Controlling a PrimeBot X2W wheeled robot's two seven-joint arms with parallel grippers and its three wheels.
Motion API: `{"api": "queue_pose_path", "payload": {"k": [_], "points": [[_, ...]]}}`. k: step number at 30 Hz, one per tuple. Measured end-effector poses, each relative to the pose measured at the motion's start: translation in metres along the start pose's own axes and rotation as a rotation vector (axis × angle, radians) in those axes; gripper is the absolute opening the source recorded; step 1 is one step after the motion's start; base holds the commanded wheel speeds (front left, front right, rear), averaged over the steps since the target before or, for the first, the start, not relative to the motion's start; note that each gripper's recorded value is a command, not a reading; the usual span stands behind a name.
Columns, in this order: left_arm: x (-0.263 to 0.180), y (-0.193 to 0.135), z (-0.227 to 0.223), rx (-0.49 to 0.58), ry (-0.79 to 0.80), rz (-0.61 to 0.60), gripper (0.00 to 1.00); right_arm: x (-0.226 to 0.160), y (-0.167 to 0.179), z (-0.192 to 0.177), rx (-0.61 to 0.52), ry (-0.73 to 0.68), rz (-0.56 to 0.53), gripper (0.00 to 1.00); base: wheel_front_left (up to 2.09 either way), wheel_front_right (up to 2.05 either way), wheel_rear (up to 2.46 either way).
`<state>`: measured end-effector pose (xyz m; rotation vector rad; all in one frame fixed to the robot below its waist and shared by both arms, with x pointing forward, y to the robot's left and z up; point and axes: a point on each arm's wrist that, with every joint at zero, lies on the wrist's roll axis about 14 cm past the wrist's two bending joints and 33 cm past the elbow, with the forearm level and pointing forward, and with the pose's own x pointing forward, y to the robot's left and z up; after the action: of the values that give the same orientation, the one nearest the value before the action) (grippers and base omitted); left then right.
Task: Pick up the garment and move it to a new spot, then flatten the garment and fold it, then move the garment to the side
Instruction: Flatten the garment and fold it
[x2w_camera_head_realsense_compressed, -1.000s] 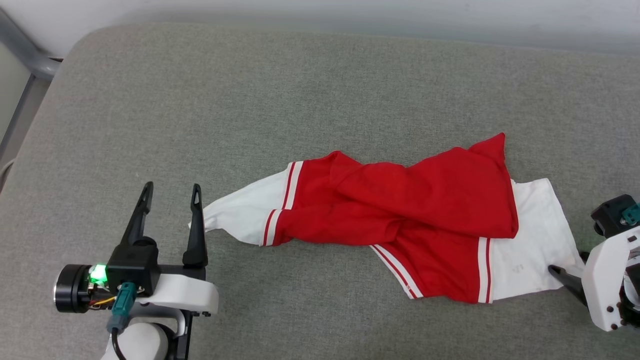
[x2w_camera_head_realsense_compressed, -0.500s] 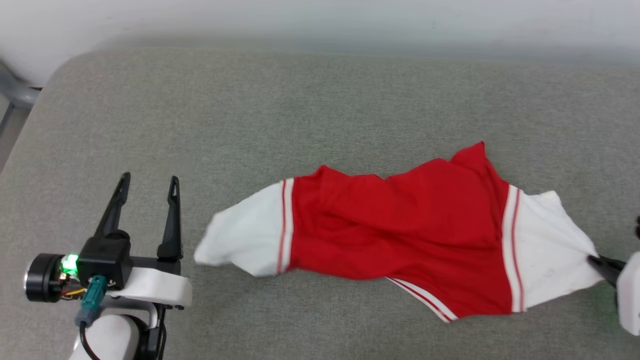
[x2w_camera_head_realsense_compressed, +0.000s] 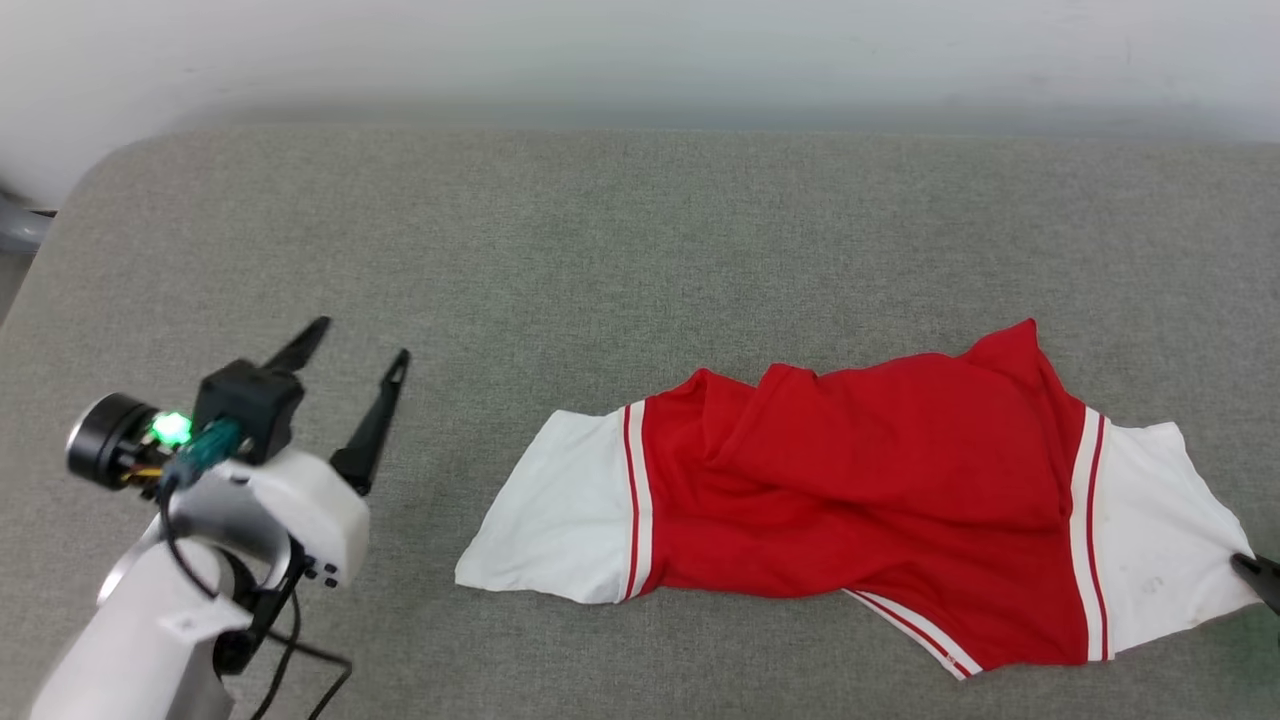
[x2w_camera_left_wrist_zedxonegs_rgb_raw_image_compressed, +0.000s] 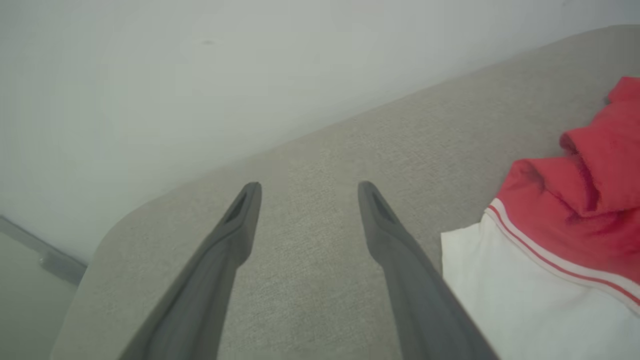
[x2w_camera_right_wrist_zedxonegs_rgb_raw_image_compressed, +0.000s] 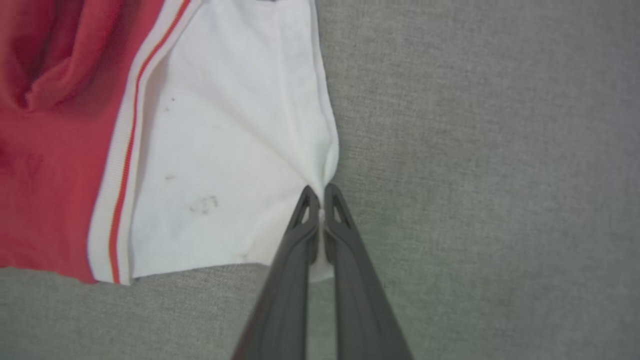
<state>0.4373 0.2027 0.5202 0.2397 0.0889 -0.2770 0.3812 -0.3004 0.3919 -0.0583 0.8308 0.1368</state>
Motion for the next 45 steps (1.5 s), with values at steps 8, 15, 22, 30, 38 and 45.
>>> {"api": "queue_pose_path", "payload": {"k": [8,15,22,30,38,45], "points": [[-0.003,-0.032,-0.032,-0.040,0.372,-0.192,1.00,0.000,0.008,0.004,0.000,-0.019,0.009,0.00,0.00,0.00,0.00],[-0.021,-0.079,-0.061,-0.146,0.638,-0.388,1.00,0.002,0.013,0.006,-0.011,-0.025,0.018,0.00,0.00,0.00,0.00],[-0.034,-0.096,-0.100,-0.106,0.829,-0.470,1.00,0.004,0.020,0.009,-0.021,-0.029,0.030,0.00,0.00,0.00,0.00],[-0.039,-0.097,-0.138,-0.017,0.954,-0.496,1.00,0.009,0.025,0.015,-0.028,-0.038,0.039,0.00,0.00,0.00,0.00],[-0.037,-0.101,-0.142,-0.016,0.942,-0.528,0.00,0.008,0.033,0.026,-0.048,-0.076,0.058,0.00,0.00,0.00,0.00],[-0.009,-0.094,-0.102,-0.113,0.681,-0.473,0.00,-0.005,0.038,0.052,-0.067,-0.188,0.065,0.00,0.00,0.00,0.00]]}}
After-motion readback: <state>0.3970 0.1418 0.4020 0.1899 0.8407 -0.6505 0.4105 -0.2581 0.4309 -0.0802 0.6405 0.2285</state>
